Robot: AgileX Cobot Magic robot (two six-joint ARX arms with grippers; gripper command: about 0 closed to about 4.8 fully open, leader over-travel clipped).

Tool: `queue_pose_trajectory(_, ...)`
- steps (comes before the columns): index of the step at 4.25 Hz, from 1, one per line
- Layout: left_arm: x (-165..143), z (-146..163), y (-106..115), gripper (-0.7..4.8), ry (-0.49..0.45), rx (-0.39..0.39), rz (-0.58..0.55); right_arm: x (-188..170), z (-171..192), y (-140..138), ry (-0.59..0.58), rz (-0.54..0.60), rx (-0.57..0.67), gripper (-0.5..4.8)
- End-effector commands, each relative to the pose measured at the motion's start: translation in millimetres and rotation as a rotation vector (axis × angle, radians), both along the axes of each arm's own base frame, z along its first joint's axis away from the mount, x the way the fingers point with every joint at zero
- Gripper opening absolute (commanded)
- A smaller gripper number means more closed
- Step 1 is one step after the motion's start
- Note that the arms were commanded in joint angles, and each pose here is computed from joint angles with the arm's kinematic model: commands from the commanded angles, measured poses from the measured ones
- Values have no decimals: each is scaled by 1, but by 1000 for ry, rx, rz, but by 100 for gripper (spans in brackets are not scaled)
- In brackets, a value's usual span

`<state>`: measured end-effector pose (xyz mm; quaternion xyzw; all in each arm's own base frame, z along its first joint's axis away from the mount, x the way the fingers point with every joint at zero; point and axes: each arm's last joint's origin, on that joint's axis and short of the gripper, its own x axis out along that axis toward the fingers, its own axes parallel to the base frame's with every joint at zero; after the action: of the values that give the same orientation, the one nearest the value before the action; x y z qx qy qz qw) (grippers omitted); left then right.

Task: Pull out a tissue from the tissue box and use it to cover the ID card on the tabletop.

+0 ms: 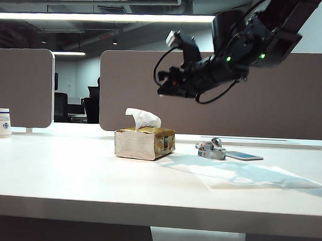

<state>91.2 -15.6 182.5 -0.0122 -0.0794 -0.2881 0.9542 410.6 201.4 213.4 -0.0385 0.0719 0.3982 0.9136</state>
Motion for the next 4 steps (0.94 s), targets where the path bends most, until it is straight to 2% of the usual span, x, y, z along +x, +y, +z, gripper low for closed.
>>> queue_pose_trajectory(1, 0, 1, 0, -5, -4, -2, -4, 4, -11, 42, -54, -47, -28, 126)
queue_pose_trajectory(2, 0, 1, 0, -5, -5, -2, -4, 2, -14, 53, -36, -104, -57, 274)
queue_pose_trajectory(4, 0, 1, 0, -5, -5, -2, -4, 1, -31, 58, 21, -116, -103, 391)
